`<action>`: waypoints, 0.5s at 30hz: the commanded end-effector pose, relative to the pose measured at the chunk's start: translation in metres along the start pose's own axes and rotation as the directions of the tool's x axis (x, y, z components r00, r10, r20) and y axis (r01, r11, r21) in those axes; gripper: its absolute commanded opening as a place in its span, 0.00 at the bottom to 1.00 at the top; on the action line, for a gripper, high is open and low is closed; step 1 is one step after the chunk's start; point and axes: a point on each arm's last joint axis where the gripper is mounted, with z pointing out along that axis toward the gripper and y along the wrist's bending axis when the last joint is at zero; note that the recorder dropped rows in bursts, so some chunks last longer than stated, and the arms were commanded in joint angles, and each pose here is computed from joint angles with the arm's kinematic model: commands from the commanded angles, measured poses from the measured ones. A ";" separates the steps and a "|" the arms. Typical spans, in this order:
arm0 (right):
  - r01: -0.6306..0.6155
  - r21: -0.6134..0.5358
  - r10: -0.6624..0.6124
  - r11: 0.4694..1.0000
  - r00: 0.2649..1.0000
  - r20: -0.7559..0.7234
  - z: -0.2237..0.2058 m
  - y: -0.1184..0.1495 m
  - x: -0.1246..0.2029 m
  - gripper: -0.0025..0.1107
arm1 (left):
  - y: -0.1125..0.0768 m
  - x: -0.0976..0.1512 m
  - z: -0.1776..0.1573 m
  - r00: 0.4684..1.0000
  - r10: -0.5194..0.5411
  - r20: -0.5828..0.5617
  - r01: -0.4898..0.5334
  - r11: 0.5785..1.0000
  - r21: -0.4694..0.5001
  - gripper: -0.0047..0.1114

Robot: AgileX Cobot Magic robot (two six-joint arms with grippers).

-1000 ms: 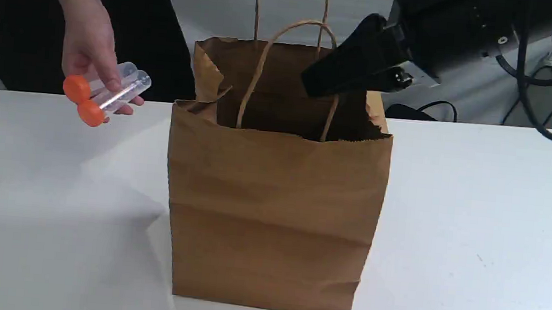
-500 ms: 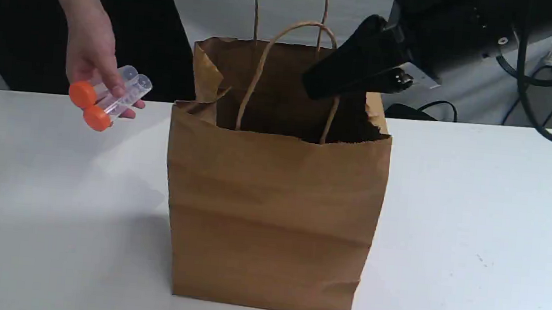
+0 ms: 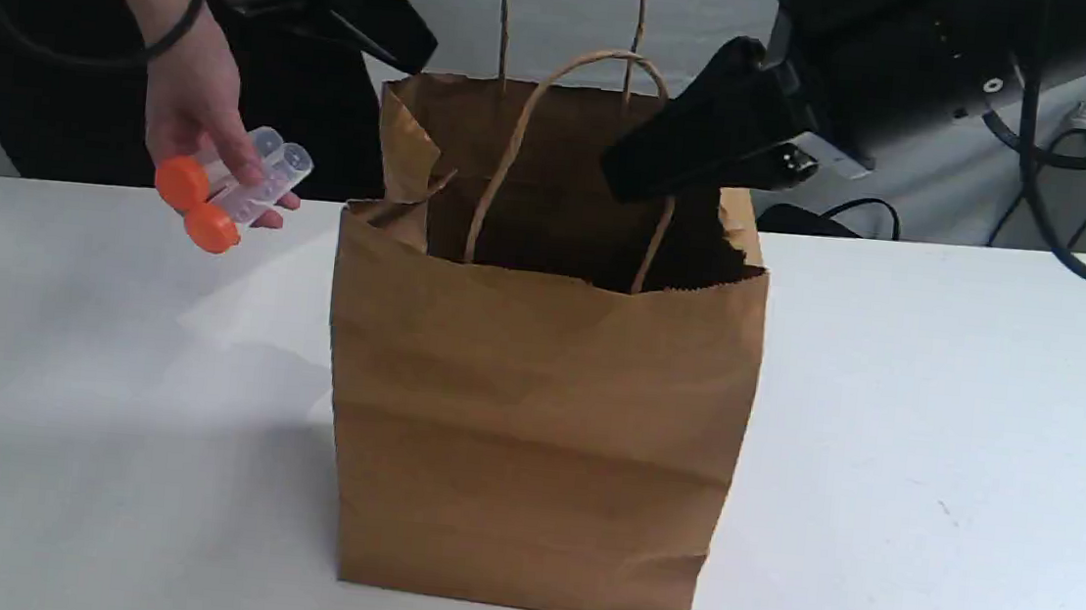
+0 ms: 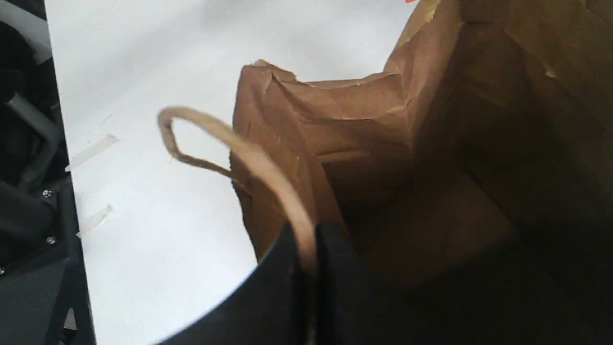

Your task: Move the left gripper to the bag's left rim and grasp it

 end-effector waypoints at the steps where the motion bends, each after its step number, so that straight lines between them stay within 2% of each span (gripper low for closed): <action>1: 0.004 -0.001 -0.004 1.000 1.000 -0.009 -0.001 0.001 0.000 0.02 | 0.004 -0.005 0.005 0.999 0.024 0.025 -0.023 0.999 -0.038 0.46; 10: 0.002 -0.001 -0.002 1.000 1.000 -0.009 -0.001 0.001 0.000 0.02 | 0.018 0.001 0.029 1.000 0.013 0.026 -0.011 0.999 -0.052 0.46; 15: 0.002 -0.001 -0.002 1.000 1.000 -0.009 -0.001 0.001 0.000 0.02 | 0.020 0.003 0.038 0.999 -0.004 0.033 0.005 1.000 -0.017 0.46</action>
